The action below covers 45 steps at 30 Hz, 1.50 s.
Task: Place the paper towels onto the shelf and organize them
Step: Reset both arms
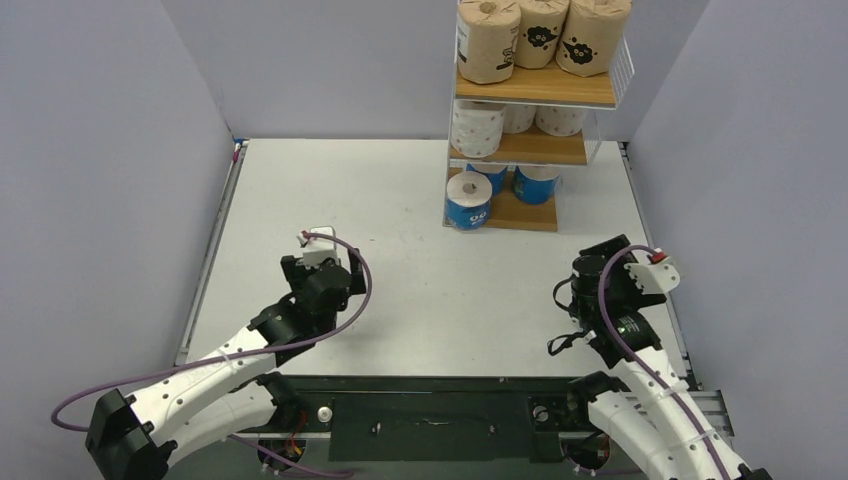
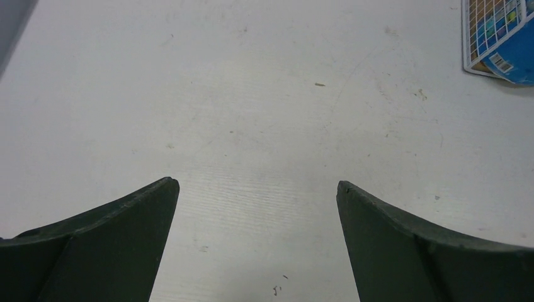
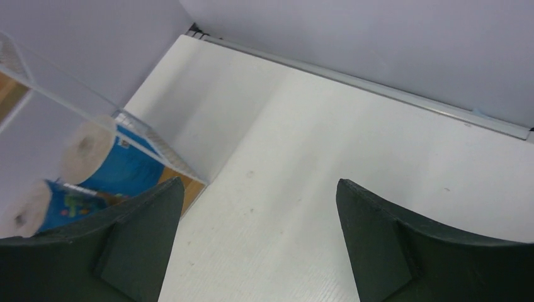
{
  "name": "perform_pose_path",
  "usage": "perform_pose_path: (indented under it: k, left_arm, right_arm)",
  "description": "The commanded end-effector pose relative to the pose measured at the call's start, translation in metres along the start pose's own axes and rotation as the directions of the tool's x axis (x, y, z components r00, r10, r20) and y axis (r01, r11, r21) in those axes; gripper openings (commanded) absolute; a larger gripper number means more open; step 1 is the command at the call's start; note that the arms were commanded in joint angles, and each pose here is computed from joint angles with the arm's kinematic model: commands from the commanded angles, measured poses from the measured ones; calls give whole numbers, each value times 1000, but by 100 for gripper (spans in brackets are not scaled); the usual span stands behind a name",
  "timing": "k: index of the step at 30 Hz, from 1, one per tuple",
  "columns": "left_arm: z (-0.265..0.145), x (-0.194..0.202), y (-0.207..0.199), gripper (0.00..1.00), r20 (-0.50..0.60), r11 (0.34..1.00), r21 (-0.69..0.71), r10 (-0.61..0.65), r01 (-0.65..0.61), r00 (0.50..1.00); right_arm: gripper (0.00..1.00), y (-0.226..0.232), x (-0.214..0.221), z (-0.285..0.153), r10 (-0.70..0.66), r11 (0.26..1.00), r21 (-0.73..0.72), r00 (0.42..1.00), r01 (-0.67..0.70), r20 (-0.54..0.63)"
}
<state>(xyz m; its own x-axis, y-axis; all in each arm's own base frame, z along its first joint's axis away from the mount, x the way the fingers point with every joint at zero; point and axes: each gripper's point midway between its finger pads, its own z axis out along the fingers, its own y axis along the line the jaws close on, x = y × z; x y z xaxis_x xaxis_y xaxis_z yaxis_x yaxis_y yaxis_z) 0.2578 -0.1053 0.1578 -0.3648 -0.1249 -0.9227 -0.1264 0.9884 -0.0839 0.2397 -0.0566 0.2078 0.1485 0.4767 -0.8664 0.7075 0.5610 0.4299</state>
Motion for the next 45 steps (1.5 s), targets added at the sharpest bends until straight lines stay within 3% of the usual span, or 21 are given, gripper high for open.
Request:
perform_pose_path:
  k: [1, 2, 3, 4, 6, 10, 14, 22, 26, 31, 34, 39, 45]
  left_arm:
    - [4, -51, 3, 96, 160, 990, -49, 138, -132, 977]
    - [5, -53, 6, 96, 168, 989, -62, 143, -135, 975]
    - [7, -55, 10, 96, 183, 988, -76, 147, -135, 972]
    - [7, -59, 11, 96, 202, 989, -67, 140, -129, 969]
    - [12, -55, 10, 96, 216, 986, -1, 162, -165, 963]
    - [26, -53, 21, 96, 268, 995, 51, 72, -88, 961]
    - [45, -54, 40, 96, 298, 1000, 3, -4, 3, 954]
    - [82, -63, 102, 96, 345, 958, -192, -137, 213, 928]
    - [99, -52, 104, 96, 287, 976, -207, -7, 69, 958]
    - [130, -34, 75, 96, 231, 994, -13, 105, -105, 967]
    - [143, -12, 78, 96, 178, 994, 20, 102, -107, 979]
    - [141, -6, 91, 96, 247, 999, 9, 48, -51, 968]
    - [145, 0, 100, 96, 250, 1000, -12, 15, -13, 968]
  right_arm:
    - [86, 2, -14, 24, -6, 999, 35, 986, 0, 166]
    - [86, 3, -12, 27, -85, 996, 21, 983, 83, 163]
    - [86, 6, -14, 34, -69, 998, 7, 979, 69, 193]
    - [86, 8, -10, 37, -176, 983, -16, 967, 182, 186]
    - [86, 4, 2, 48, -266, 960, -31, 944, 277, 193]
    - [87, -5, 22, 63, -366, 924, -38, 909, 380, 199]
    - [87, -10, 38, 76, -308, 940, -78, 924, 333, 225]
    - [87, 1, 51, 84, -339, 916, -135, 909, 377, 241]
    - [87, 3, 52, 86, -350, 913, -134, 907, 387, 234]
    - [87, 17, 59, 88, -395, 881, -185, 892, 436, 219]
    - [87, 21, 62, 85, -397, 869, -219, 890, 443, 224]
    - [87, 11, 54, 87, -290, 928, -166, 925, 335, 244]
    - [87, 39, 79, 90, -380, 843, -311, 896, 438, 231]
